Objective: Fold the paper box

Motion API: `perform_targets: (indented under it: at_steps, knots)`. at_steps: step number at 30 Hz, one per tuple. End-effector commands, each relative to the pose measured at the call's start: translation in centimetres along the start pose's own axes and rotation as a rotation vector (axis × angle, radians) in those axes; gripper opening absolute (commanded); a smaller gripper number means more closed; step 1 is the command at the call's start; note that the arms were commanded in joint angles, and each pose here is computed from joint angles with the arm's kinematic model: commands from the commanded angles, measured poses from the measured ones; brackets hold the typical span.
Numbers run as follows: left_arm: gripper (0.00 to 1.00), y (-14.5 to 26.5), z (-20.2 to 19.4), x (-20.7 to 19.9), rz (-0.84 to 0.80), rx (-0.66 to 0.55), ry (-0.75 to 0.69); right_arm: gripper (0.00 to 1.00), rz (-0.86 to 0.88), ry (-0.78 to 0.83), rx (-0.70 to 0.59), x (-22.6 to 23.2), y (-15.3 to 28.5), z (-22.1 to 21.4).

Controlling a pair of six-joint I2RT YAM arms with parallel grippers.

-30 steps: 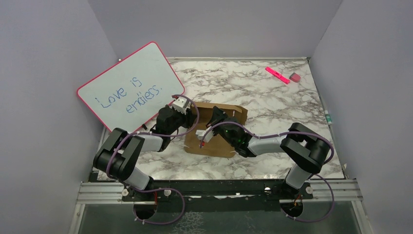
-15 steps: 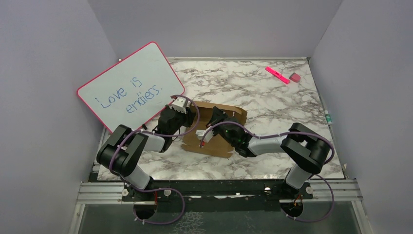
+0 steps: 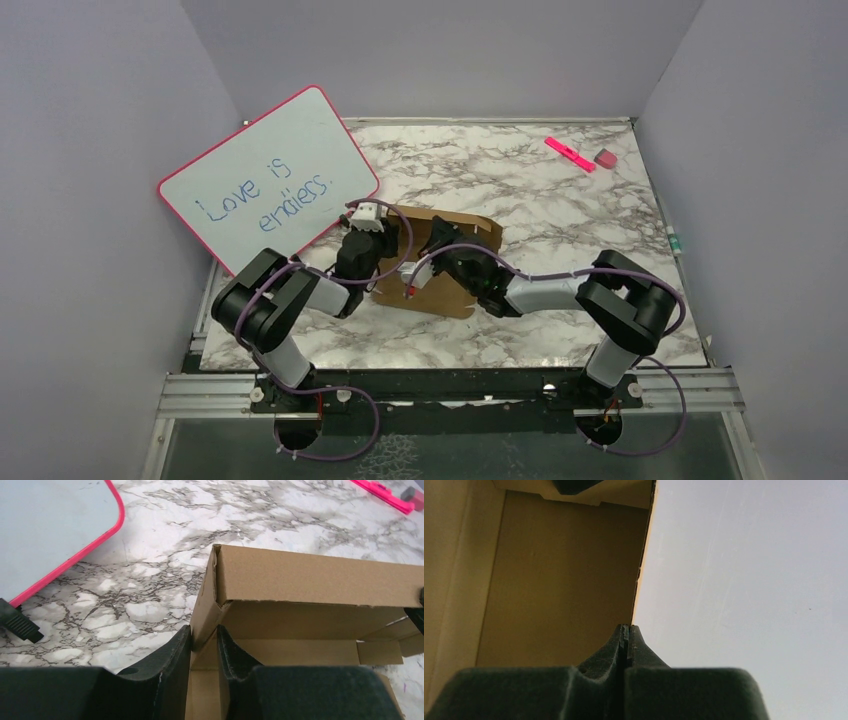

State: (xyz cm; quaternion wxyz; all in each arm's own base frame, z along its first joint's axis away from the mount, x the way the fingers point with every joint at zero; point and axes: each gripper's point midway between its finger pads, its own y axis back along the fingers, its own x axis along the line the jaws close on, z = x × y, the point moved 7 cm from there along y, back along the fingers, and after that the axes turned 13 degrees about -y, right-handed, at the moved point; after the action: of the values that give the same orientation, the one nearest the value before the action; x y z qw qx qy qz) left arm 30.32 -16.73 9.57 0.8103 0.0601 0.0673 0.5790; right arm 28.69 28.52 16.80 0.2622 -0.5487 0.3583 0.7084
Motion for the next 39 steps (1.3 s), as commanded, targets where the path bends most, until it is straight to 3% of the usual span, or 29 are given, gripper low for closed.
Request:
perform_targets:
  at_steps: [1, 20, 39]
  knots:
    - [0.25, -0.9, 1.2, 0.7, 0.169, -0.101, 0.119, 0.01, 0.104, -0.05, -0.043, 0.6, -0.3, 0.7]
    - [0.25, -2.0, 1.5, -1.3, 0.391, -0.206, 0.183, 0.01, 0.251, -0.175, -0.039, 2.0, -0.1, 0.9]
    - [0.25, -1.7, 0.2, -0.9, 0.567, -0.161, 0.208, 0.01, 0.257, -0.211, -0.039, 2.3, 0.2, 0.7]
